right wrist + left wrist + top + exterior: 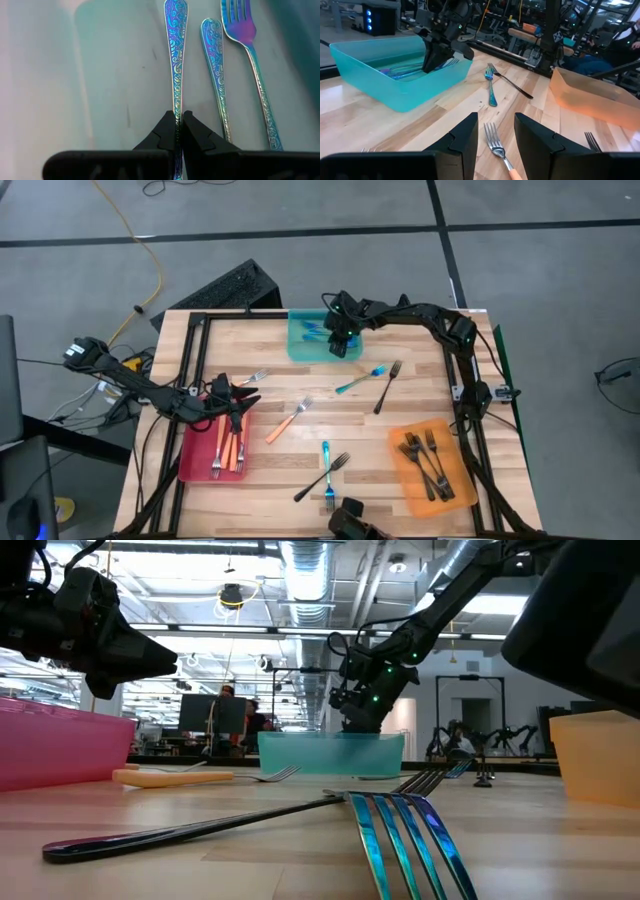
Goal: Sort silverware by color (type)
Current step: Put the blue fork into the blue bin
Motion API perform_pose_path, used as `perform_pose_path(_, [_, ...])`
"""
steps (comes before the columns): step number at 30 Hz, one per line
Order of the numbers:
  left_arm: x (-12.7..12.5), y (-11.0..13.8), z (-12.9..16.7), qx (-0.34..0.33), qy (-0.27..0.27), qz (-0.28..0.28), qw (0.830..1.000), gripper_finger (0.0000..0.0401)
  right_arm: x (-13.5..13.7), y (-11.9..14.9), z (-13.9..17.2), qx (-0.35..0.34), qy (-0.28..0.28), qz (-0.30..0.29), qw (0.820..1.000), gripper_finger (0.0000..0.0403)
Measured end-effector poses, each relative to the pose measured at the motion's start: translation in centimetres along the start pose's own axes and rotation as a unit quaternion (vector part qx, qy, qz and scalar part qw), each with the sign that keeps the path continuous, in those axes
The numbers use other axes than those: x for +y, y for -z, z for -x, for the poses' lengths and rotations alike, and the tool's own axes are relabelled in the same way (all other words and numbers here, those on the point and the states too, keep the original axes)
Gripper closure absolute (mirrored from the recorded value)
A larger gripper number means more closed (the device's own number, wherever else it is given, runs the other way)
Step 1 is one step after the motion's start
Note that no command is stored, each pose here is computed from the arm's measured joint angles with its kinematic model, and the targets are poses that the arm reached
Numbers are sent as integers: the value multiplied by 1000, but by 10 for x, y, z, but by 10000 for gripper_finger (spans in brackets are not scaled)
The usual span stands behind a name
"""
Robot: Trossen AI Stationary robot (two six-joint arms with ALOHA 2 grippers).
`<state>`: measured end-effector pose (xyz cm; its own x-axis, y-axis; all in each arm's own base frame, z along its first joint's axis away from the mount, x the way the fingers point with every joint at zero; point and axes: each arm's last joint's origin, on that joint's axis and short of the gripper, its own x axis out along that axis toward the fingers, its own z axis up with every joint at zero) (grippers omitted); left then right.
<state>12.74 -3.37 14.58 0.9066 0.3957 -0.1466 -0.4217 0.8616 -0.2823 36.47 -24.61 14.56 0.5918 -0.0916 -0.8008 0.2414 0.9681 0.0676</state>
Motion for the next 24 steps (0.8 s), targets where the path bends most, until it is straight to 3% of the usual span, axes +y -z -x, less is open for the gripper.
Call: perform_pose_path(24, [0,0,0,0,0,2,1000,289,-1,-1,0,-6,6,6,1000,338])
